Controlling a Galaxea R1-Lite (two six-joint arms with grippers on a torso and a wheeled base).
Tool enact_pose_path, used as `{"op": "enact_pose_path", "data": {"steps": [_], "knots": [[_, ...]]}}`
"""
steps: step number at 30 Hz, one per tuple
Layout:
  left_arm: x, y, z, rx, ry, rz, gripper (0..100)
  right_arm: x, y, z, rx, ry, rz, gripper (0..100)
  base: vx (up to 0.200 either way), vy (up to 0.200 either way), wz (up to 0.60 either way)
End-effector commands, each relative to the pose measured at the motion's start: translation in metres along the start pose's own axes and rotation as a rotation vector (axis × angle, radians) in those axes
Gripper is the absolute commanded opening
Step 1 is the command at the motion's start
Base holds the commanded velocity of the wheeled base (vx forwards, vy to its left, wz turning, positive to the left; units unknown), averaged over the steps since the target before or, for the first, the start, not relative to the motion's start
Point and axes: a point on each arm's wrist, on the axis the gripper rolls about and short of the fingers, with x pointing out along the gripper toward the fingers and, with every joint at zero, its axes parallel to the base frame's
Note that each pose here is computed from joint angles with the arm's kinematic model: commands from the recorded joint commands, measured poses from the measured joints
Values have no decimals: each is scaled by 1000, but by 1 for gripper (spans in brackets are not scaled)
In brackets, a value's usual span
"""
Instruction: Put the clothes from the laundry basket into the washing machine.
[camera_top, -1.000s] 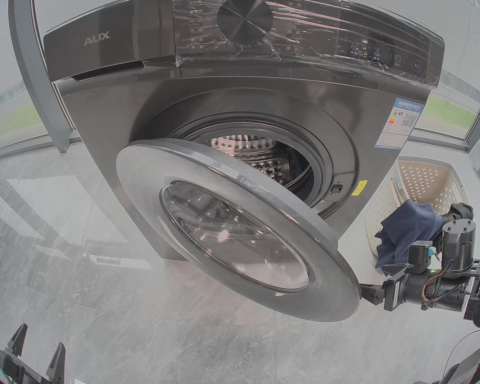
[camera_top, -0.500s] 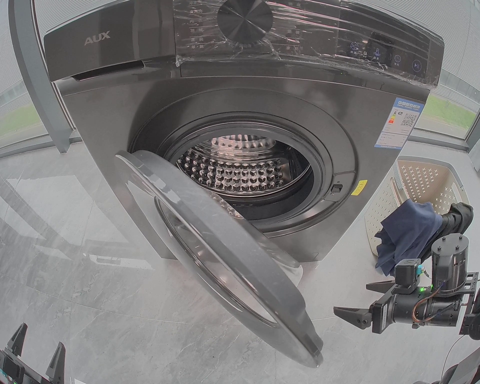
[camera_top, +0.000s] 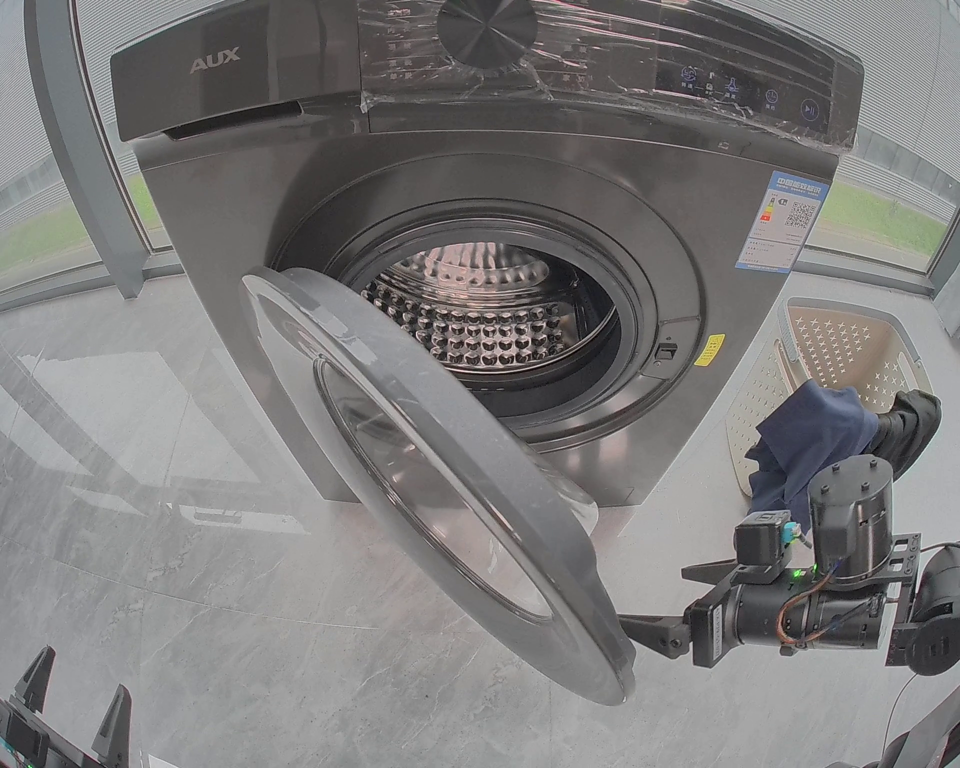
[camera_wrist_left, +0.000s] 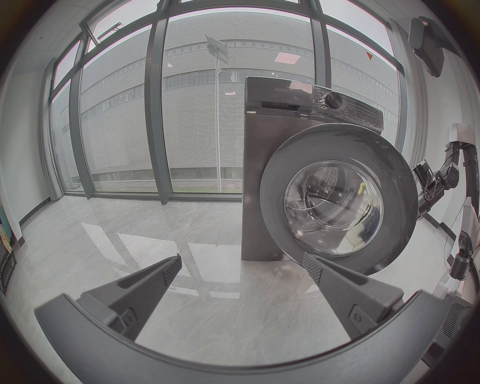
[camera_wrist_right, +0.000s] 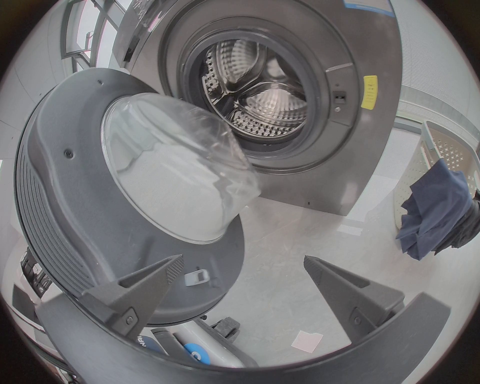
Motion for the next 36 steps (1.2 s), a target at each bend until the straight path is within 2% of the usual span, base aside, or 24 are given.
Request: {"op": "enact_pose_path", "data": {"steps": [1,4,10,12,15,20,24,28,33,34,36], "knots": [[0,0,-4,-1,6,1,100,7,16,-5,-26,36,61,100,0,0,0],[0,0,-4,-1,6,1,100,3,22,-10,-38,46,89,100,0,0,0],[0,0,-4,2,6,1,100,-5,14,0,15,-13,54,100,0,0,0],[0,0,-4,2,6,1,100,-2,-3,13,59,-55,-15,100,0,0,0],[0,0,-4,2,6,1,100,4,-9,20,71,-66,-40,100,0,0,0],[0,0,-4,1,6,-1,100,40,-15,36,89,-69,-123,100,0,0,0],[0,0,-4,1,6,1,100,63,-21,46,98,-73,-147,100,0,0,0],[0,0,-4,1,6,-1,100,77,-21,50,95,-72,-142,100,0,0,0],[0,0,-4,1,6,1,100,80,-14,44,83,-47,-123,100,0,0,0],[0,0,-4,1,6,1,100,80,-3,37,67,-23,-90,100,0,0,0],[0,0,-4,1,6,1,100,79,4,34,57,-15,-70,100,0,0,0]]}}
